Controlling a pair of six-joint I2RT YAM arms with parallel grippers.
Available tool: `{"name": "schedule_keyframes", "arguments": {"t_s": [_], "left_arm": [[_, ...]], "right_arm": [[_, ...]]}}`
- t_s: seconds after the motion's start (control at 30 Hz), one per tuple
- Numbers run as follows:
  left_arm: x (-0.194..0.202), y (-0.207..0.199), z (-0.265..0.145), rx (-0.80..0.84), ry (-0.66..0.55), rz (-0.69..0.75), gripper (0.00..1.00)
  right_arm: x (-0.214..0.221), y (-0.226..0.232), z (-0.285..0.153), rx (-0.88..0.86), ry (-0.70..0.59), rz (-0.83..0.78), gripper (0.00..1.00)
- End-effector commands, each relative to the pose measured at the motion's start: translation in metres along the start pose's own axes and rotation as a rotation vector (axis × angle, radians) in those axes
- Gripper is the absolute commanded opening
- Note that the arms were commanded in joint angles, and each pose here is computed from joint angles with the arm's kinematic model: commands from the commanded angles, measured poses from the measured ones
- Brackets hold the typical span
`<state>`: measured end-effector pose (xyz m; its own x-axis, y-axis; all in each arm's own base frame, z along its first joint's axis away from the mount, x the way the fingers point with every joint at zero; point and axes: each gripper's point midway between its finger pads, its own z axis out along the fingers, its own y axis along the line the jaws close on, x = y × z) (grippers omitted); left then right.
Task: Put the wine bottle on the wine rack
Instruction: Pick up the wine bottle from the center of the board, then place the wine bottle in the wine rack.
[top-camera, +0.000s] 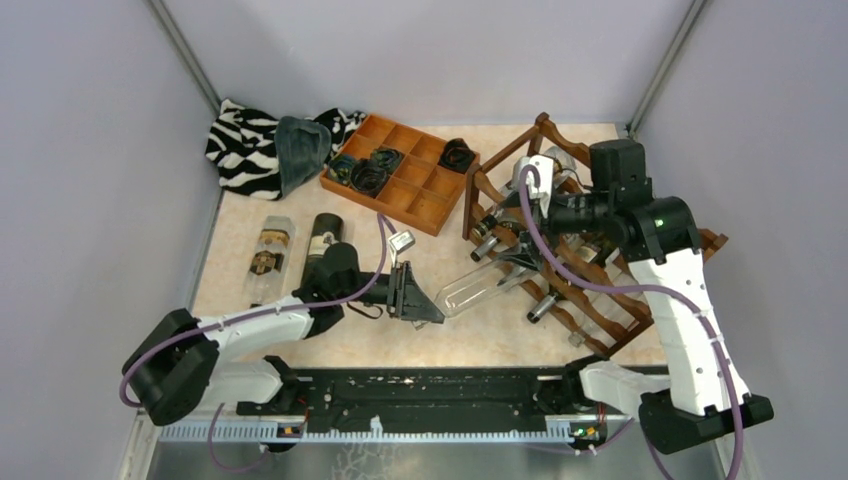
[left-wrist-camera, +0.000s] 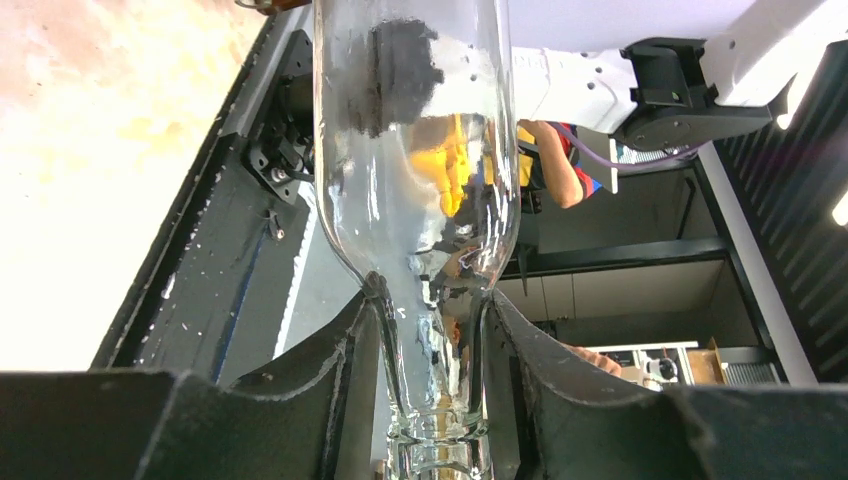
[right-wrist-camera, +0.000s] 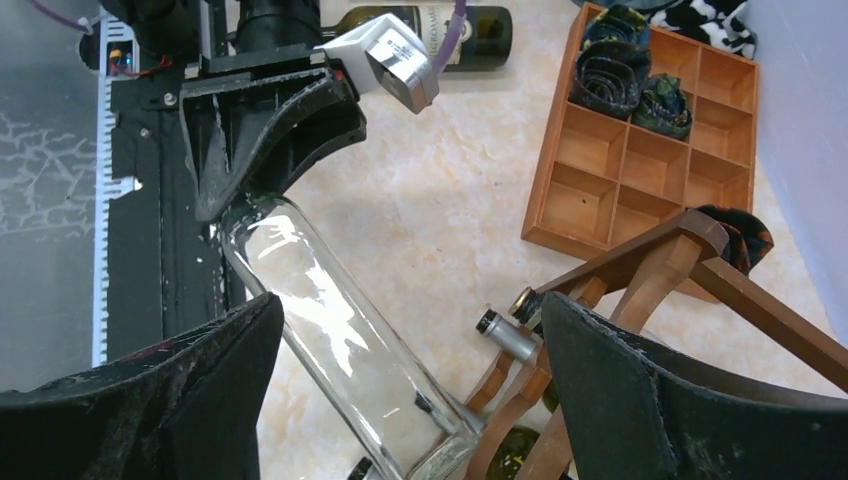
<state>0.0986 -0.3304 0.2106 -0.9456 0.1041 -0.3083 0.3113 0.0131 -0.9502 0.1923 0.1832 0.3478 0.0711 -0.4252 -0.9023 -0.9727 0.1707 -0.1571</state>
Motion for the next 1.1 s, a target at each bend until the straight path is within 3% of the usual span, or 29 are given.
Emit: {"name": "schedule_keyframes", "arguments": {"t_s": [0.0,1.07], "left_arm": [[-0.017,-0.016,0.006,0.046,-0.051,0.135,0.00],[-0.072,0.009,0.054,-0.074,-0.107,0.242,0.00]], "right_arm": [[-0.016,-0.004,-0.008,0.041,-0.065,-0.024,0.98],[-0.016,0.002,-0.020,0.076,-0.111,-0.031,0.98]]}}
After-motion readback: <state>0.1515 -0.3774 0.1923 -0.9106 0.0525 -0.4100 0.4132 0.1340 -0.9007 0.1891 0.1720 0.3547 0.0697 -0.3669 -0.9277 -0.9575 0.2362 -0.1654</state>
